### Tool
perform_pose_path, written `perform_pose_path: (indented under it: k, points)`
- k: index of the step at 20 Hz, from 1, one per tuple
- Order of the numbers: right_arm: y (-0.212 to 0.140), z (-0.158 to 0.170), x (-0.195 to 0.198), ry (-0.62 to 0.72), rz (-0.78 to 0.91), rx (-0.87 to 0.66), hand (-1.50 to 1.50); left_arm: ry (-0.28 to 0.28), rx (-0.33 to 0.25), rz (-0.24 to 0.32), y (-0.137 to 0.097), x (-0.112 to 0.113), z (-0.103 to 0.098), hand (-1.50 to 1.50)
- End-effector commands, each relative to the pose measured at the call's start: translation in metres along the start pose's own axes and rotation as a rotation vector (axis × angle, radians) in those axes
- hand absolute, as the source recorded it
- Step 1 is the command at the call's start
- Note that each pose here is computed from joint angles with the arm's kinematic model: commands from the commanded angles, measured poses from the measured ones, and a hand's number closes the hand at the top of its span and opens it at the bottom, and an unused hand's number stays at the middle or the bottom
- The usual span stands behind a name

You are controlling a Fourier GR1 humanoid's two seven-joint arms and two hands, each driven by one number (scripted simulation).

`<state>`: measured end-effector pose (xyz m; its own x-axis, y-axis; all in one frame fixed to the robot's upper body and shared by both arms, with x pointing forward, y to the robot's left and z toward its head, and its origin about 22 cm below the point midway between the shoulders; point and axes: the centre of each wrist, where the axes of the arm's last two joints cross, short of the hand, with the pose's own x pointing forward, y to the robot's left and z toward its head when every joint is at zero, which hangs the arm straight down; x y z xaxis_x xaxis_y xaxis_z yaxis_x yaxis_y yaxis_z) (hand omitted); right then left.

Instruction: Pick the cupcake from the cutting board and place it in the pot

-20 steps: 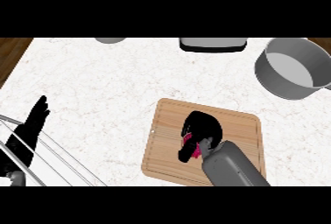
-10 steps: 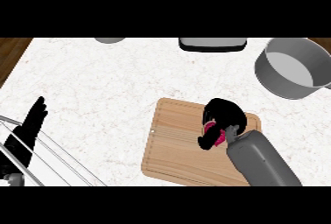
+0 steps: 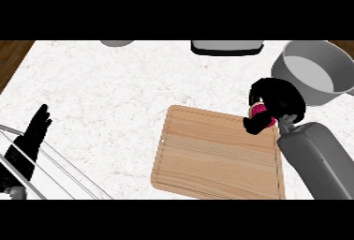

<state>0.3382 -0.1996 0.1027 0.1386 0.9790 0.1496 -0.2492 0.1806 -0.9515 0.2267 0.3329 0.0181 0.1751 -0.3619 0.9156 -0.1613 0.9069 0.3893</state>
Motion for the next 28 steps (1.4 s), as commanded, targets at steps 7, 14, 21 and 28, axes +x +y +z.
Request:
perform_pose_path:
  k: [7,14,21,28]
  points:
    - [-0.073,0.052,0.012,0.079,-0.008,-0.561,1.50,0.041,0.006,0.006,0.002,-0.014,0.005,0.00]
    - [-0.096,0.037,-0.024,0.102,-0.231,-0.653,1.50,0.015,-0.009,-0.003,0.008,-0.002,0.001,0.00]
    - [-0.142,0.008,-0.074,0.101,-0.296,-0.720,1.50,0.010,-0.015,0.004,-0.010,0.008,0.003,0.00]
    - [-0.156,-0.022,-0.146,0.126,-0.315,-0.709,1.50,-0.006,-0.024,0.006,0.020,0.004,0.005,0.00]
